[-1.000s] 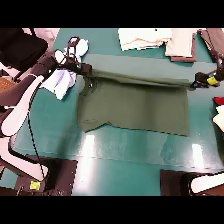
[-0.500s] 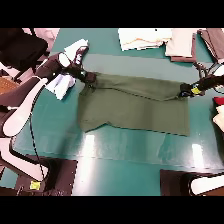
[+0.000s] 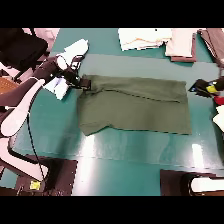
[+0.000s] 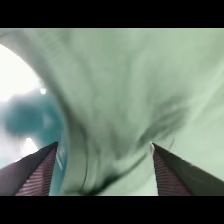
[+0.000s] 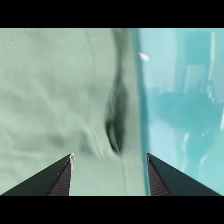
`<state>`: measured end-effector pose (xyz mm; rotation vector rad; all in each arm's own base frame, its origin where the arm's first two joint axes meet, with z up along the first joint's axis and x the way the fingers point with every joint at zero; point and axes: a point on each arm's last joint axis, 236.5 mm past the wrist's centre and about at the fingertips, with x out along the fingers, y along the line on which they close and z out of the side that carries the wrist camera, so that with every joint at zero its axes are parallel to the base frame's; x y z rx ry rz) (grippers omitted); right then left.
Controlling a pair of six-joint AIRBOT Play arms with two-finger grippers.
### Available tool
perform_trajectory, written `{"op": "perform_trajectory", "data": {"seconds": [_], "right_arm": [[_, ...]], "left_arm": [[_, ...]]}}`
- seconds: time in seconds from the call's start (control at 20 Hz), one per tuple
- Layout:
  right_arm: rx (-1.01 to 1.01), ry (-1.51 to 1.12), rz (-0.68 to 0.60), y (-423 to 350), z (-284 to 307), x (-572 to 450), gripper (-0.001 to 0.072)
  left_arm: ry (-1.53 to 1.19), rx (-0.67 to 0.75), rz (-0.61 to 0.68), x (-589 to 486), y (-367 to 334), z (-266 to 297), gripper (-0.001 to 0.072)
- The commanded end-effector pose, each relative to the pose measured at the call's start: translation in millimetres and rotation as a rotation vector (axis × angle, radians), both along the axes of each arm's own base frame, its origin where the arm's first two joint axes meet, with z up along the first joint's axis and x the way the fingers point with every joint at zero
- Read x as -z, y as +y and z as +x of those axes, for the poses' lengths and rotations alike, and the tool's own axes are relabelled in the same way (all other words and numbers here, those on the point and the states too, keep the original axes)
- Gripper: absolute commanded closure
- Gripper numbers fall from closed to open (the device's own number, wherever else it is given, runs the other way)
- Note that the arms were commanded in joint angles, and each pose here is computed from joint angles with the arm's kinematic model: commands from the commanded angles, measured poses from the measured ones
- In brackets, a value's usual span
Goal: Fold the shirts.
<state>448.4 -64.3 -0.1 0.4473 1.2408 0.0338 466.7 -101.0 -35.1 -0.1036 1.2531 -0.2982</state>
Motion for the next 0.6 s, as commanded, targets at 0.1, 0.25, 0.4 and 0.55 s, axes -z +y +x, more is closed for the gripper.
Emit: {"op": "perform_trajectory", "data": {"seconds": [0.1,0.25,0.4,0.55], "right_arm": [[0.019,-0.006,0.211,-4,-67,-17,0.0175],[0.08,-0.04,0.267,-11,-92,-10,0.0176],[0.12,-0.031,0.284,-17,-116,1,0.0177],[0.107,0.016,0.327,-8,-134,14,0.0176]], "left_arm": [[0.126,-0.023,-0.076,-38,21,-52,0.005],[0.199,-0.061,-0.177,-34,20,-107,0.0051],[0.275,-0.121,-0.373,-23,-3,-166,0.0051],[0.306,-0.173,-0.421,0,-15,-203,0.0051]]}}
